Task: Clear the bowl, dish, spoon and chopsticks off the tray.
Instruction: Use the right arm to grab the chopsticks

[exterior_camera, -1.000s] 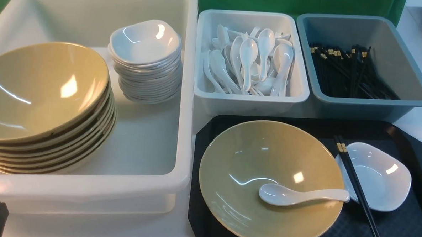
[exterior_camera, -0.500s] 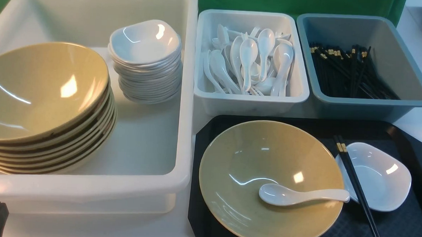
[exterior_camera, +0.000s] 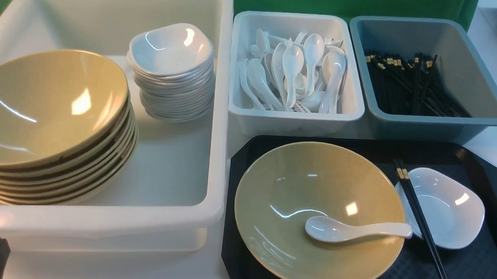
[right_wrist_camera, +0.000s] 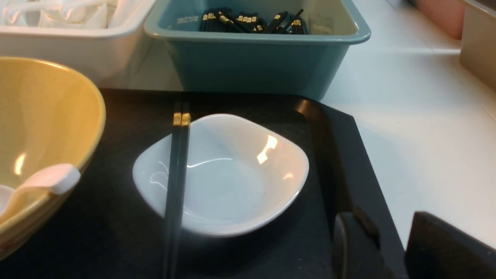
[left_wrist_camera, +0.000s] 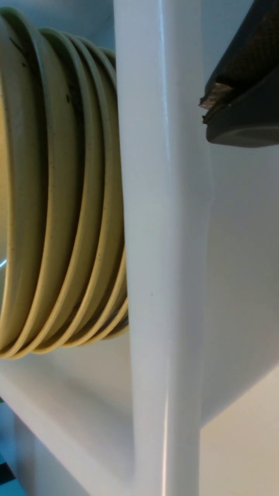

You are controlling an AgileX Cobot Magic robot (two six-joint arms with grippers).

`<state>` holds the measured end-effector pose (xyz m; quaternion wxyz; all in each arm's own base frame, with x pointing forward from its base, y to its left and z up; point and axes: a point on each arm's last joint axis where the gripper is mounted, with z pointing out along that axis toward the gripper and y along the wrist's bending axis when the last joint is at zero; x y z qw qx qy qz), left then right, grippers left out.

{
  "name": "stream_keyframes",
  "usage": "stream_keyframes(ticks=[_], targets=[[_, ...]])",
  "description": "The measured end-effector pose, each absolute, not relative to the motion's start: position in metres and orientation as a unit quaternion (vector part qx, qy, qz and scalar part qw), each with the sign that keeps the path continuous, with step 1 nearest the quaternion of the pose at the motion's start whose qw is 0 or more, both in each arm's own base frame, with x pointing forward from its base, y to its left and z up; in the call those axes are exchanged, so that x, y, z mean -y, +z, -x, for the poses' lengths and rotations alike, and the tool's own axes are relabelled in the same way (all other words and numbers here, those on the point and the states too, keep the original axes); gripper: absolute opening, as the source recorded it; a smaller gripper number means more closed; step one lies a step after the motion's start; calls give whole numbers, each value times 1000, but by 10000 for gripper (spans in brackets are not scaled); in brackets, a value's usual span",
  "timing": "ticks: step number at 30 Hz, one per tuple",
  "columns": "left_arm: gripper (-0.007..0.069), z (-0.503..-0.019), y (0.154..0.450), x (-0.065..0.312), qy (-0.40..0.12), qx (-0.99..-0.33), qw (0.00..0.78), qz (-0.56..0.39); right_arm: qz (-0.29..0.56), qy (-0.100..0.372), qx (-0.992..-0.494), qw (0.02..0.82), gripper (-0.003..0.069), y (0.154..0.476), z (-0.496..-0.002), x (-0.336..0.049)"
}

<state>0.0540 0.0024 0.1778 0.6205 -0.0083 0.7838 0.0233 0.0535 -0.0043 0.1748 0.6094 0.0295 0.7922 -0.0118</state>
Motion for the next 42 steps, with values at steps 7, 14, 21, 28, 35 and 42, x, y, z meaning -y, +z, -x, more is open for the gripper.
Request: stream_keyframes(ticks=[7, 14, 21, 28, 35, 42], targets=[[-11, -54, 178, -2, 23, -784, 620, 8, -31, -11, -792, 609, 238, 175, -54, 4], [-11, -54, 178, -2, 23, -784, 620, 8, -31, -11, -792, 609, 238, 175, -54, 4], [-11, -54, 178, -3, 35, -784, 620, 0, -32, -10, -792, 610, 238, 175, -54, 4], [-11, -54, 178, -3, 31, -783, 621, 3, -32, -10, -791, 610, 238, 175, -54, 4], [-11, -55, 181, -1, -18, -773, 633, 44, -48, 3, -789, 612, 238, 175, -54, 4], [-11, -56, 188, 7, -280, -695, 603, 273, -309, 253, -726, 559, 238, 176, -54, -3]])
